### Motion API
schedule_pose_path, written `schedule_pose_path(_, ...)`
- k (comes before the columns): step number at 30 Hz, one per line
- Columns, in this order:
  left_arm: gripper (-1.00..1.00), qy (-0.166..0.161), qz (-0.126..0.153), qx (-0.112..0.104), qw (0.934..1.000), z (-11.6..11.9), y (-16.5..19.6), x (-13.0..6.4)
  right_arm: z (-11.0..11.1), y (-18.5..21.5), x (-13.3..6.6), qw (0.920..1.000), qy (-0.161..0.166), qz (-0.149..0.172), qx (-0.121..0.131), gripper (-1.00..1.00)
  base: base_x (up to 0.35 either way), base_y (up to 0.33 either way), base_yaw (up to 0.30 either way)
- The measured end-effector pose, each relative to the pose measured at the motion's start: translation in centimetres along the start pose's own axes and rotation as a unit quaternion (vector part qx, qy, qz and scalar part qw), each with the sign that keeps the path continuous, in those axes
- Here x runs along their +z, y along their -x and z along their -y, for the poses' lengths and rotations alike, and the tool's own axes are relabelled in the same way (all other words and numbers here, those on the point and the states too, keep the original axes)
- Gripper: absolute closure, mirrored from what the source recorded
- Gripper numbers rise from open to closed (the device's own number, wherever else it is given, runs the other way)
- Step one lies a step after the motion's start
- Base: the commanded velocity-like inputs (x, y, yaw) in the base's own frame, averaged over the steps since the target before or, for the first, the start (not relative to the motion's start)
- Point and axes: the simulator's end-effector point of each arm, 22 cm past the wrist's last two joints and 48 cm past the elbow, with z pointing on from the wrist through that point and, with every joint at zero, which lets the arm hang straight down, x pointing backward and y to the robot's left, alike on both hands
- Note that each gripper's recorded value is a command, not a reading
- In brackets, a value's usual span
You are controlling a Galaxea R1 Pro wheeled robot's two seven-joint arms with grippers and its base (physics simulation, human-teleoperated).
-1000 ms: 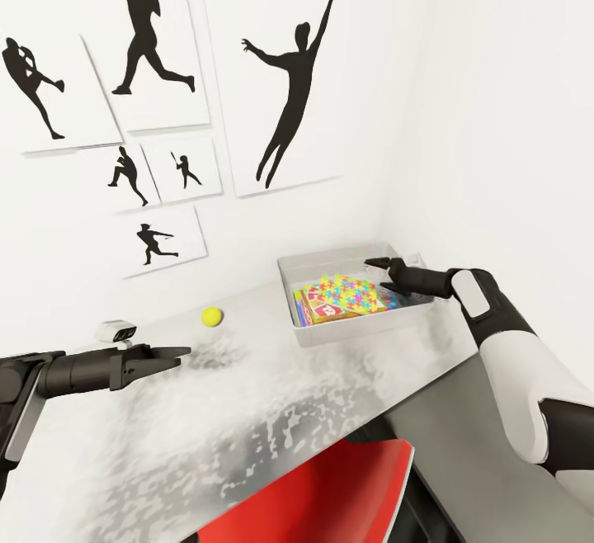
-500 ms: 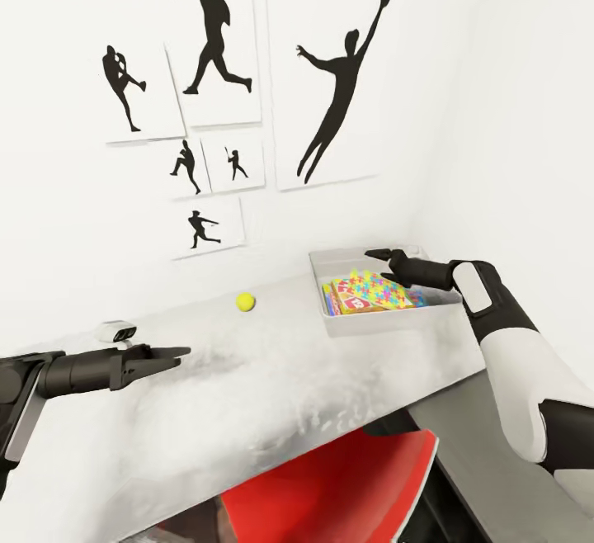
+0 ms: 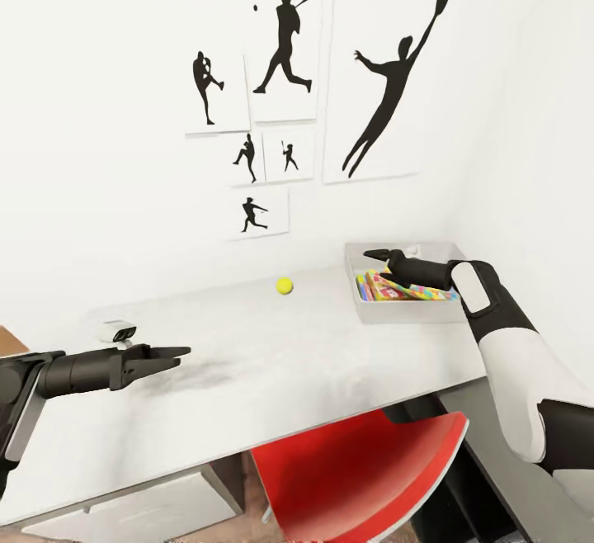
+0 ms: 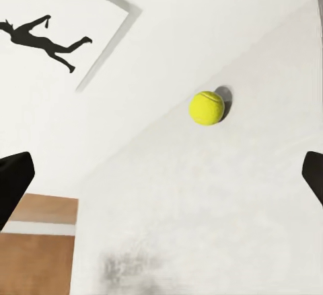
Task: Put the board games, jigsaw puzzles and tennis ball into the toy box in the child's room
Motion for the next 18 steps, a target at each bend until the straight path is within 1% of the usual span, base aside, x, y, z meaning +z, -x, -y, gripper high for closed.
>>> schedule_pose_path(18,-1.0,0.0,0.001,0.0,1.0,0.04,0.05,-0.05,-0.14,-0.08,0.13,1.0,0.0,0.0,-0.002,-1.0,-0.007,0.004,0.003)
